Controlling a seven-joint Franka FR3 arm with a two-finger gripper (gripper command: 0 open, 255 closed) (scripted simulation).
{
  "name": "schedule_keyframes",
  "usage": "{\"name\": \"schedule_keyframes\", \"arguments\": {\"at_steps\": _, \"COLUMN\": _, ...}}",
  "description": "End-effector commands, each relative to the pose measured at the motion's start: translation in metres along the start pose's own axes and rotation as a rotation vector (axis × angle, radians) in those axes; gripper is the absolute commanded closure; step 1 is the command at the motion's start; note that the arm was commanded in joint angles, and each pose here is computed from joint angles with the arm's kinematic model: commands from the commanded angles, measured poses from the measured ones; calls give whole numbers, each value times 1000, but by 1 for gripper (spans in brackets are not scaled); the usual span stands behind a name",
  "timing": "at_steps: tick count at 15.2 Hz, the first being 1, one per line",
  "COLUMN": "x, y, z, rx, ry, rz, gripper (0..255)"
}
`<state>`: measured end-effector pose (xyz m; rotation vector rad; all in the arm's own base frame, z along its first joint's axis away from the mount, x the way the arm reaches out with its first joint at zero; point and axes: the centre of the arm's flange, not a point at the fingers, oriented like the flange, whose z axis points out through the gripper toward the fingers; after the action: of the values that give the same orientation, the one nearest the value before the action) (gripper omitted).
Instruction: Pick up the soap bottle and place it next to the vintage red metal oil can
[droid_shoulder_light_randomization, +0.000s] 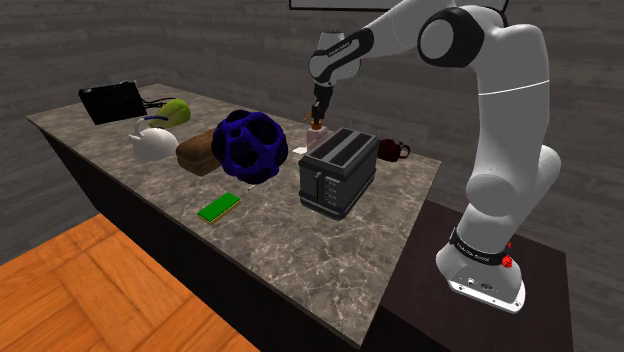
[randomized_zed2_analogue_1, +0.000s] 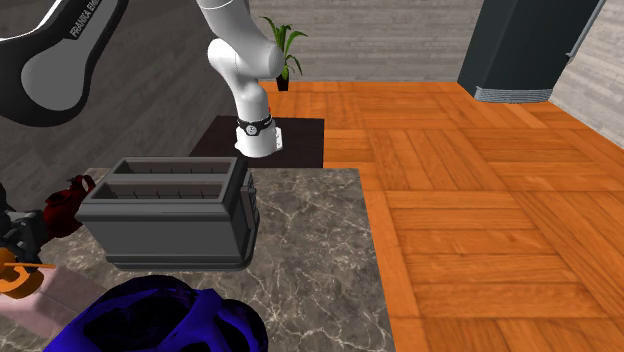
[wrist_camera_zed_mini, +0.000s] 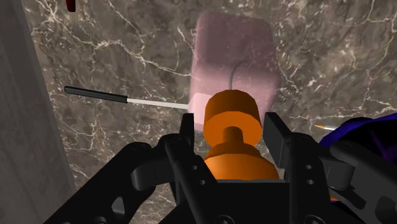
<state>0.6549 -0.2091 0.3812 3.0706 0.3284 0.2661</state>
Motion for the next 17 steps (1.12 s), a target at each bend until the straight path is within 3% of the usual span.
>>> {"name": "schedule_keyframes", "arguments": {"at_steps": 1, "x": 0, "y": 0, "z": 0, "rx": 0, "ry": 0, "rz": 0, "gripper": 255}}
{"name": "schedule_keyframes", "arguments": {"at_steps": 2, "x": 0, "y": 0, "z": 0, "rx": 0, "ry": 0, "rz": 0, "gripper": 255}}
{"name": "schedule_keyframes", "arguments": {"at_steps": 3, "x": 0, "y": 0, "z": 0, "rx": 0, "ry": 0, "rz": 0, "gripper": 0}}
{"name": "schedule_keyframes", "arguments": {"at_steps": 8, "x": 0, "y": 0, "z": 0, "rx": 0, "ry": 0, "rz": 0, "gripper": 0}}
{"name": "schedule_keyframes", "arguments": {"at_steps": 12, "x": 0, "y": 0, "z": -50, "rx": 0, "ry": 0, "rz": 0, "gripper": 0}}
{"name": "schedule_keyframes", "arguments": {"at_steps": 17, "x": 0, "y": 0, "z": -50, "rx": 0, "ry": 0, "rz": 0, "gripper": 0}}
